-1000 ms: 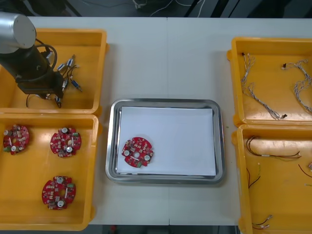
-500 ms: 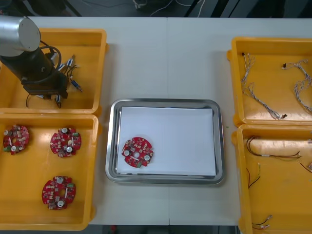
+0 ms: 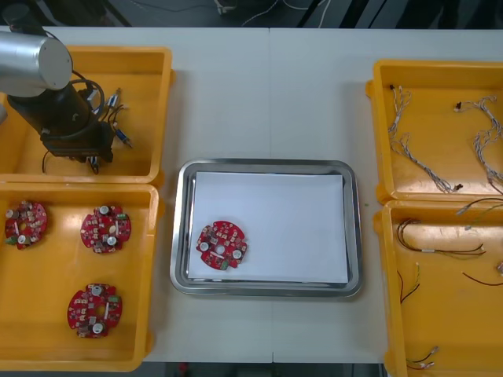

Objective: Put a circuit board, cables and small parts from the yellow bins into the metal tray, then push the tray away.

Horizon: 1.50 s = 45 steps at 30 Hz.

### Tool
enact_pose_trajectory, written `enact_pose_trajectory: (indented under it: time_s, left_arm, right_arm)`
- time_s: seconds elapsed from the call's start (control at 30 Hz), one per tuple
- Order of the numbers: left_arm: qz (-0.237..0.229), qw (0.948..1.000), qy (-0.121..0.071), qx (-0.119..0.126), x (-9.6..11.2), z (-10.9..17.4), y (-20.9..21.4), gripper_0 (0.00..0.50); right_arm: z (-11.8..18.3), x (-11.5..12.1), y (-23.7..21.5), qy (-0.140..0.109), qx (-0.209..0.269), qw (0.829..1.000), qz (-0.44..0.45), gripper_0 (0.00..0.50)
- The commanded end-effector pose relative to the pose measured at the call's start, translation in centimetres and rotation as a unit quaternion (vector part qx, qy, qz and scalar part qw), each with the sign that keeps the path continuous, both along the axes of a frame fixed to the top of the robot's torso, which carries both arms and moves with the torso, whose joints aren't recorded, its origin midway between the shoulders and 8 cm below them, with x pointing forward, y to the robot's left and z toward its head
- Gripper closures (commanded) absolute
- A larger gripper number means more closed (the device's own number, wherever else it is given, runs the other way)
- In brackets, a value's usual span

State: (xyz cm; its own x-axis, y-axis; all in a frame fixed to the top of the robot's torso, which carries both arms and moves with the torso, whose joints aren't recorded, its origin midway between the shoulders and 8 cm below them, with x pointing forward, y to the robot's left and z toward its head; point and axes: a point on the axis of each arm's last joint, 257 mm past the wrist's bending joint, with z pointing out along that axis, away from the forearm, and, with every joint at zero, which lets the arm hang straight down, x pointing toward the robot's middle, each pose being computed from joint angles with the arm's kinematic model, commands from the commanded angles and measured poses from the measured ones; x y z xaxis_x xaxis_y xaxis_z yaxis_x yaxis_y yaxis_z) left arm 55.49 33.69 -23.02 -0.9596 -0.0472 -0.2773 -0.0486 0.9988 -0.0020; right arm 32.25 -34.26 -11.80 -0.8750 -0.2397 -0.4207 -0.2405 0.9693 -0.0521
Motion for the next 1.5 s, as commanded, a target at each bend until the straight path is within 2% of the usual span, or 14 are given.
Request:
enact_pose_trajectory:
  time_s: [0.03, 0.3, 0.33, 0.43, 0.5, 0.53, 0.6, 0.77, 0.87, 0.9, 0.93, 1.03, 1.27, 1.5]
  left_arm:
    - [-0.027, 0.9996, -0.002, 0.001, 0.0, -0.5, -0.7, 0.000]
    - [-0.026, 0.9997, 0.001, 0.001, -0.2, -1.0, -0.6, 0.000]
    - [-0.025, 0.9997, 0.001, 0.003, -0.2, -1.0, -0.4, 0.008]
    - [-0.025, 0.9997, -0.001, 0.002, -0.2, -1.2, -0.4, 0.076]
    - [-0.025, 0.9997, 0.000, 0.002, -0.2, -1.3, -0.4, 0.195]
    - [-0.026, 0.9997, 0.001, 0.003, -0.3, -1.4, -0.4, 0.326]
    - [-0.026, 0.9997, 0.001, 0.003, -0.3, -1.4, -0.3, 0.500]
    - [-0.027, 0.9996, 0.002, 0.001, -0.3, -1.4, -0.4, 0.500]
    - [-0.027, 0.9996, 0.003, 0.001, -0.4, -1.5, -0.4, 0.500]
    - [-0.027, 0.9996, 0.003, 0.001, -0.4, -1.5, -0.4, 0.500]
    - [-0.027, 0.9996, 0.003, 0.001, -0.4, -1.5, -0.5, 0.500]
    - [-0.029, 0.9996, 0.003, 0.000, -0.4, -1.4, -0.5, 0.500]
    - [-0.032, 0.9995, -0.001, 0.002, -0.7, 0.7, -0.5, 0.500]
    - [-0.029, 0.9996, -0.005, -0.003, -1.3, 4.1, -0.2, 0.500]
  right_arm:
    - [1.3, 1.1, 3.2, -0.019, -0.043, 0.993, 0.109, 0.500]
    - [1.1, 2.3, 8.8, -0.039, -0.067, 0.962, 0.260, 0.500]
    - [1.1, 2.4, 9.5, -0.042, -0.072, 0.957, 0.279, 0.500]
    - [1.0, 2.7, 10.8, -0.047, -0.085, 0.945, 0.313, 0.500]
    - [0.8, 2.9, 12.1, -0.051, -0.096, 0.932, 0.347, 0.500]
    - [0.6, 2.9, 12.9, -0.051, -0.100, 0.924, 0.364, 0.500]
    - [0.4, 3.0, 13.8, -0.053, -0.105, 0.916, 0.384, 0.500]
    - [-0.4, 3.3, 15.9, -0.059, -0.131, 0.886, 0.441, 0.500]
    - [-1.1, 3.6, 17.3, -0.066, -0.156, 0.861, 0.479, 0.500]
    - [-1.1, 3.6, 17.3, -0.066, -0.156, 0.861, 0.479, 0.500]
    - [-1.5, 3.7, 18.1, -0.069, -0.161, 0.853, 0.491, 0.500]
    - [-1.8, 3.9, 19.2, -0.075, -0.158, 0.850, 0.497, 0.500]
    - [-3.8, 4.0, 22.6, -0.071, -0.123, 0.845, 0.515, 0.500]
    - [-5.2, 4.8, 23.5, -0.081, -0.151, 0.836, 0.521, 0.500]
